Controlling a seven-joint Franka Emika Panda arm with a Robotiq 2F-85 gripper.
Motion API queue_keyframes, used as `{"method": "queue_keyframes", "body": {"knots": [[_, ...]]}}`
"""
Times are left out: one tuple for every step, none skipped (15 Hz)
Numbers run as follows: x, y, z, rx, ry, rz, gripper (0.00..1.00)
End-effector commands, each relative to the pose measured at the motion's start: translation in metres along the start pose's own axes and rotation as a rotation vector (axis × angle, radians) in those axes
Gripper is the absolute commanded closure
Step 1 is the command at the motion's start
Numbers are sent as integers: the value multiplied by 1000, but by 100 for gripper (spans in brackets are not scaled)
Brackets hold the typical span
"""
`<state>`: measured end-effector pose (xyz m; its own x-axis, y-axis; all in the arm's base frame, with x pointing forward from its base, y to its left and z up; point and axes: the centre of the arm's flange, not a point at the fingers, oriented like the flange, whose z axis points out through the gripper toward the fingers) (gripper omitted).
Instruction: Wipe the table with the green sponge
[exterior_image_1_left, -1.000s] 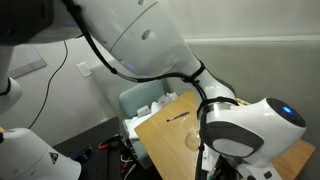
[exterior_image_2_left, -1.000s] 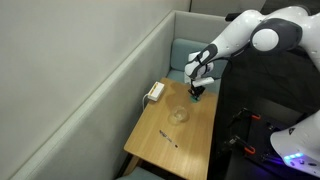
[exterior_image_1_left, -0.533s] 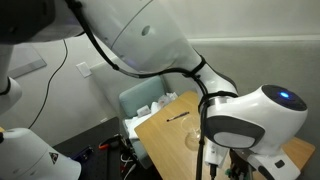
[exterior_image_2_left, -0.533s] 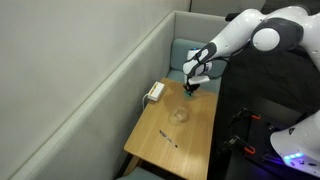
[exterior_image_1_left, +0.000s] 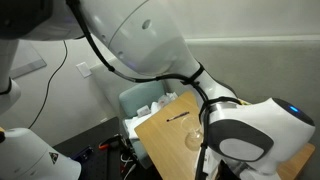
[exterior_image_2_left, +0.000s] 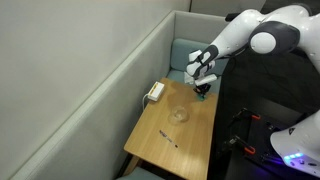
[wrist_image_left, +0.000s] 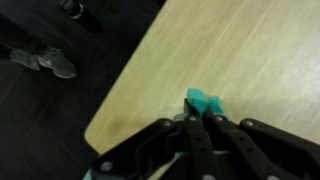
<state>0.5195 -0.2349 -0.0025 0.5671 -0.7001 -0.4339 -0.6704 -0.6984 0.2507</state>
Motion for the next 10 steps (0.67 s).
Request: {"method": "queue_keyframes", "body": {"knots": [[-18,25,-3,-163,-54,47,98],[-16,29,-3,-177,-51,61,98],[-13,33,-3,-178,-38,67,98],[-8,32,-3,-161,-18,67,98],[-4,30,-2,-144,-4,64,98],[0,28,-1,-126,13,64,98],[4,26,0,-114,30,63,98],[9,25,2,-98,49,63,98],[14,23,3,-89,65,68,98],[19,22,6,-73,80,72,98]]}}
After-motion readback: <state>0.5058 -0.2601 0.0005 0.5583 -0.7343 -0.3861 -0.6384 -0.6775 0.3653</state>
